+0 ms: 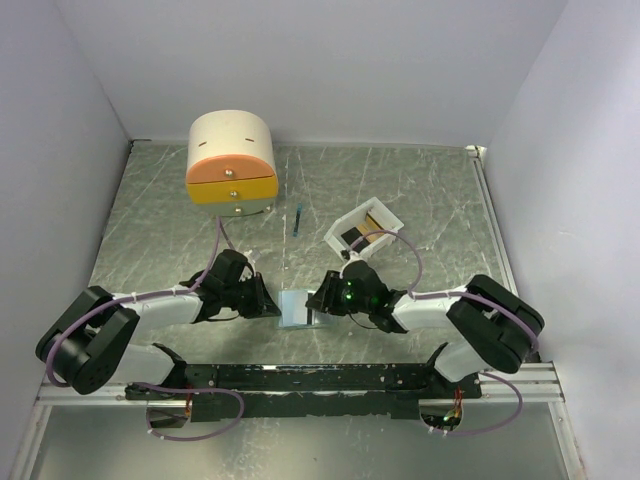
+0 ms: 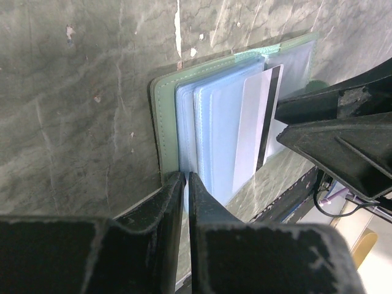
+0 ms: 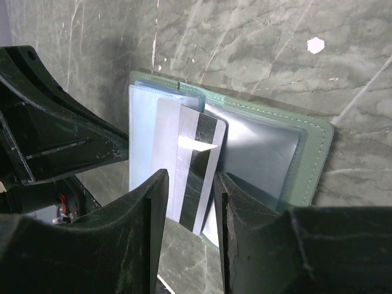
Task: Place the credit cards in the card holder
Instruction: Insert the credit card into the card holder.
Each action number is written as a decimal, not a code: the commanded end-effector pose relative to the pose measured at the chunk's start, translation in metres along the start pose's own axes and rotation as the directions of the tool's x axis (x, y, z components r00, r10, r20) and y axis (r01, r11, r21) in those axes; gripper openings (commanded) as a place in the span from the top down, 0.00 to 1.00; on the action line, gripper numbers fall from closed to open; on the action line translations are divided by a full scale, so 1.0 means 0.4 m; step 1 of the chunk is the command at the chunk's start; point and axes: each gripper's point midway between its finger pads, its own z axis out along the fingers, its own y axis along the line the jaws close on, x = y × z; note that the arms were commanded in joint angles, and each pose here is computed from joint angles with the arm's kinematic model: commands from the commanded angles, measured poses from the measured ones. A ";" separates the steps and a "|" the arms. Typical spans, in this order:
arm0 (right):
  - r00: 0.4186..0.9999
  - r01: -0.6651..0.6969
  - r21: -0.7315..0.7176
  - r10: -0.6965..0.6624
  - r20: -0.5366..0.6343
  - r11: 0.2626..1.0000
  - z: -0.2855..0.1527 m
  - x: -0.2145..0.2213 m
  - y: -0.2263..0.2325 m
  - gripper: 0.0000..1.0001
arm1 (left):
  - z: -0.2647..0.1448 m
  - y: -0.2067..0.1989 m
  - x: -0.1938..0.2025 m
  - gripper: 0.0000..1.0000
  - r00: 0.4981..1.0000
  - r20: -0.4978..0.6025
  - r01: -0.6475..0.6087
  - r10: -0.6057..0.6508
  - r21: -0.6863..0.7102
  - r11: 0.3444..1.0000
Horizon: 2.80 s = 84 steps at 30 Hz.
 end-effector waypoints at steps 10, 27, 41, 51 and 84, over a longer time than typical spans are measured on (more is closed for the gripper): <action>1.000 0.030 -0.024 -0.030 -0.008 0.999 0.025 -0.007 0.027 0.66 | 0.008 0.004 -0.014 0.81 1.000 0.020 -0.021 0.021 -0.020 1.000; 0.999 0.036 -0.051 -0.037 -0.025 0.998 0.041 -0.002 0.050 0.69 | 0.011 0.008 -0.014 0.81 1.000 0.017 -0.024 0.024 -0.028 0.999; 0.998 0.044 -0.054 -0.046 -0.039 0.998 0.046 0.013 0.059 0.74 | 0.010 -0.001 -0.029 0.81 0.999 0.022 -0.041 0.042 -0.035 0.999; 0.995 0.099 -0.011 -0.099 -0.003 0.995 0.025 -0.021 0.065 0.77 | 0.006 -0.012 -0.038 0.81 0.998 0.022 -0.053 0.054 -0.034 0.998; 0.989 0.137 0.122 -0.130 -0.066 0.983 0.041 -0.003 0.019 0.86 | -0.031 -0.067 -0.056 0.64 0.996 0.077 -0.039 0.036 0.043 0.998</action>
